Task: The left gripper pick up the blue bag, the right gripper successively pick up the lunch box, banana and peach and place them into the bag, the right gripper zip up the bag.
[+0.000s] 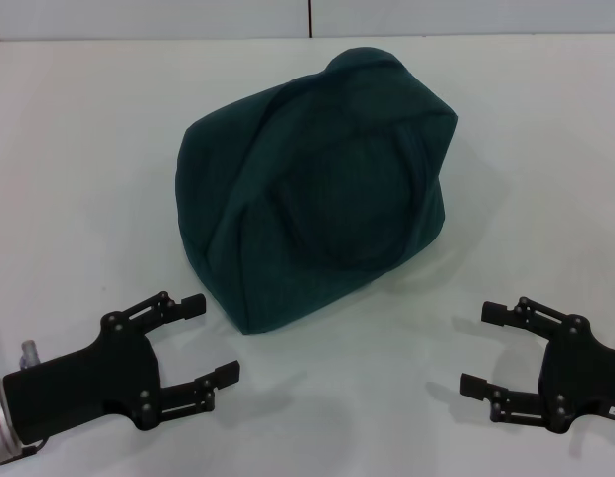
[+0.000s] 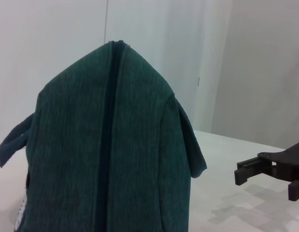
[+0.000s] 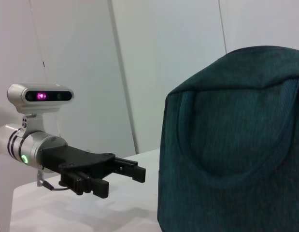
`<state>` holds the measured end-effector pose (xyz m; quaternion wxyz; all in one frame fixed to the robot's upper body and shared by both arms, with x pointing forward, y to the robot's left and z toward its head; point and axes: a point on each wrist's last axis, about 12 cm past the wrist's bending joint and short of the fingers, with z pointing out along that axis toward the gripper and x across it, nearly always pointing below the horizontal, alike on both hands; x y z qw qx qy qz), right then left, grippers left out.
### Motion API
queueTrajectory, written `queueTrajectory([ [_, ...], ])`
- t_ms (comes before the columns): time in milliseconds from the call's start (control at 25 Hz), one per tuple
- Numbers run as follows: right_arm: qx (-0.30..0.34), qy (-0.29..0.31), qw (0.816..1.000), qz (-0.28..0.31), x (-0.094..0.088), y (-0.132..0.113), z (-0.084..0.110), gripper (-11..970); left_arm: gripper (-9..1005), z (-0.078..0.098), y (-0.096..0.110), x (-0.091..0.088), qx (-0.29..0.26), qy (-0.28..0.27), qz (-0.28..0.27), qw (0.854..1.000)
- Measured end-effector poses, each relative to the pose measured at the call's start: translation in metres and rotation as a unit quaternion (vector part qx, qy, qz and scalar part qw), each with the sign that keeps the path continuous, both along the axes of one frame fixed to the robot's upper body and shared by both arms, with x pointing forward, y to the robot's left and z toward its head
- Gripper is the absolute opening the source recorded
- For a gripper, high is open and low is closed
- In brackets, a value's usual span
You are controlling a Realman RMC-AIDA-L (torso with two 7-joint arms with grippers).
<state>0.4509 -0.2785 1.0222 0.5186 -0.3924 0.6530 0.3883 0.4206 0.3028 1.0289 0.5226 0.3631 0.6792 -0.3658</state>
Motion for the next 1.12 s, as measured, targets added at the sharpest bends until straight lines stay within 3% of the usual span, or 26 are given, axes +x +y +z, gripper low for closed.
queueTrajectory([
  [1120,0.003,0.005,1.000,0.000,-0.0022,0.0009,-0.0015,872,861,-0.0002,-0.0004,-0.0011,0.001,0.000,-0.002,1.000],
])
